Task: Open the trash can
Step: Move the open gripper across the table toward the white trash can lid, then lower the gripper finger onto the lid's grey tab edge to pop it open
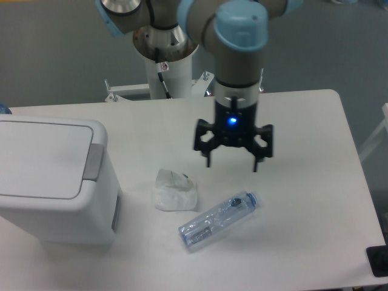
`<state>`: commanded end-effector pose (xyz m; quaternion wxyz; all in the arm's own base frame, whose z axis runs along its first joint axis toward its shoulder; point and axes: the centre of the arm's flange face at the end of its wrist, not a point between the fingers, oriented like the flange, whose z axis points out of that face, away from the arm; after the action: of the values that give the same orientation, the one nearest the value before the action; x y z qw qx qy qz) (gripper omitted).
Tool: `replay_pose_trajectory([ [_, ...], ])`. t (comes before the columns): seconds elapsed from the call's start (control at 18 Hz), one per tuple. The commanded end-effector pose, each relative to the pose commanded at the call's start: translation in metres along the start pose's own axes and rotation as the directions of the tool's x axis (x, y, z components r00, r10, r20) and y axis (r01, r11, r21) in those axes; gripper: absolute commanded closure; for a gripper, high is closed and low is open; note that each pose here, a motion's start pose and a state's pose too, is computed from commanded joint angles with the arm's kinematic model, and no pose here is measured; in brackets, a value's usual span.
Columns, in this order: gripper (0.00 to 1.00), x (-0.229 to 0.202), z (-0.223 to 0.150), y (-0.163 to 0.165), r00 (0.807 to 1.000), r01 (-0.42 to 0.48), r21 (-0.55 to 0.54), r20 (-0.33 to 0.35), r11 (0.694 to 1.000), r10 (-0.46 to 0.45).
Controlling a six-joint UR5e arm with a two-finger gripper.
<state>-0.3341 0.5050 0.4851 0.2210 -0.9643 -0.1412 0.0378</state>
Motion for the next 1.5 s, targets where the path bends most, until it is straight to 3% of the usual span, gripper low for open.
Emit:
replay_pose_trajectory([
  [0.33,0.00,0.056,-0.016,-0.031,0.989,0.101,0.076,-0.112,0.992,-0.092],
  [0.56,0.00,0.093,-0.012,-0.036,0.977,0.156,0.058,-0.157,0.986,-0.146],
  [0.83,0.00,0.116,-0.005,-0.032,0.975,0.148,0.038,-0.171,0.988,-0.139],
  [1.5,0.00,0.121,0.003,-0.021,0.982,0.135,0.011,-0.135,0.991,-0.133],
])
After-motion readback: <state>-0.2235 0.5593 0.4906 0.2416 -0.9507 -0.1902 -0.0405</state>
